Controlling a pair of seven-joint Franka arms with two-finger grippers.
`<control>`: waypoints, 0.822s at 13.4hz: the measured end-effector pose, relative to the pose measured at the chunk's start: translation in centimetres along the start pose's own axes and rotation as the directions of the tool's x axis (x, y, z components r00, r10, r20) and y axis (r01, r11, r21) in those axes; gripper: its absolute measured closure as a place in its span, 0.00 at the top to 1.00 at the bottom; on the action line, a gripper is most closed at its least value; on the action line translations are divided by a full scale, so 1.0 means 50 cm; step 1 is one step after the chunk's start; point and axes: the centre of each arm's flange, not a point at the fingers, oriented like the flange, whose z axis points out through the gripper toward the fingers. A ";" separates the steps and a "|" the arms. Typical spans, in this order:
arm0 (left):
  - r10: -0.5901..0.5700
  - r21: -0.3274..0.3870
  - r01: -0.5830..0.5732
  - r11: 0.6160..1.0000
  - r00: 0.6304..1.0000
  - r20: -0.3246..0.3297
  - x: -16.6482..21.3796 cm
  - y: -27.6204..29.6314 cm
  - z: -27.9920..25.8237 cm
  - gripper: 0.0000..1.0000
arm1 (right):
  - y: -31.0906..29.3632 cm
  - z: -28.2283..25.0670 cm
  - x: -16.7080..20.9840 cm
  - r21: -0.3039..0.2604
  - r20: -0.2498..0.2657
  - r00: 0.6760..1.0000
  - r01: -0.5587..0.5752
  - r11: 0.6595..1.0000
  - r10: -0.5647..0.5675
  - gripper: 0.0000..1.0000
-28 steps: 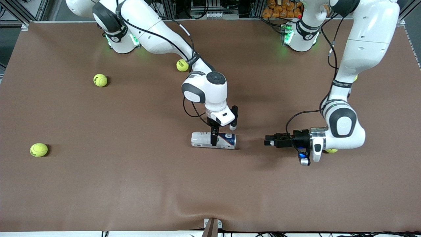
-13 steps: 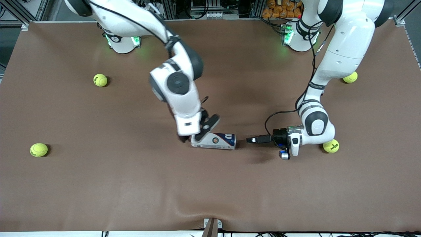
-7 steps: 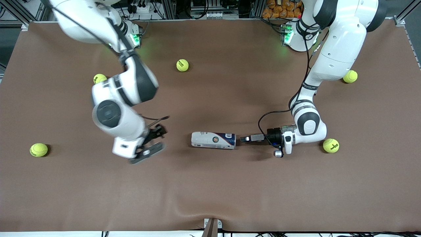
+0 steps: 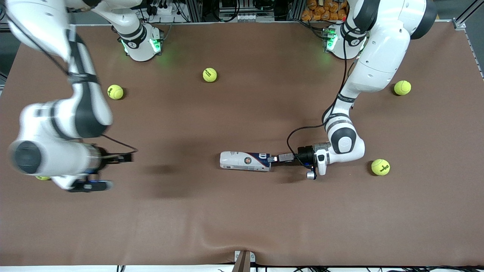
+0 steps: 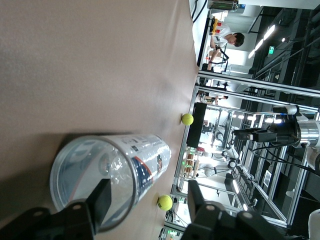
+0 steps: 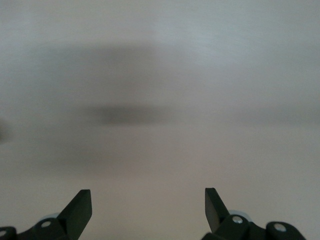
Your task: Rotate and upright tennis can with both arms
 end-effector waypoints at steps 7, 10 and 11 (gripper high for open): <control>0.011 -0.011 -0.011 1.000 1.000 0.010 -0.006 0.007 0.033 0.30 | 0.108 -0.208 -0.151 0.006 -0.112 0.992 -0.064 0.998 0.064 1.00; 0.046 -0.005 -0.046 0.999 0.999 -0.002 0.010 0.025 0.030 0.05 | 0.125 -0.292 -0.238 -0.001 -0.181 0.983 -0.016 1.000 0.016 1.00; 0.075 0.002 -0.075 0.997 0.997 -0.002 0.024 0.042 0.023 0.05 | 0.128 -0.307 -0.263 -0.003 -0.194 0.981 -0.003 1.000 0.003 1.00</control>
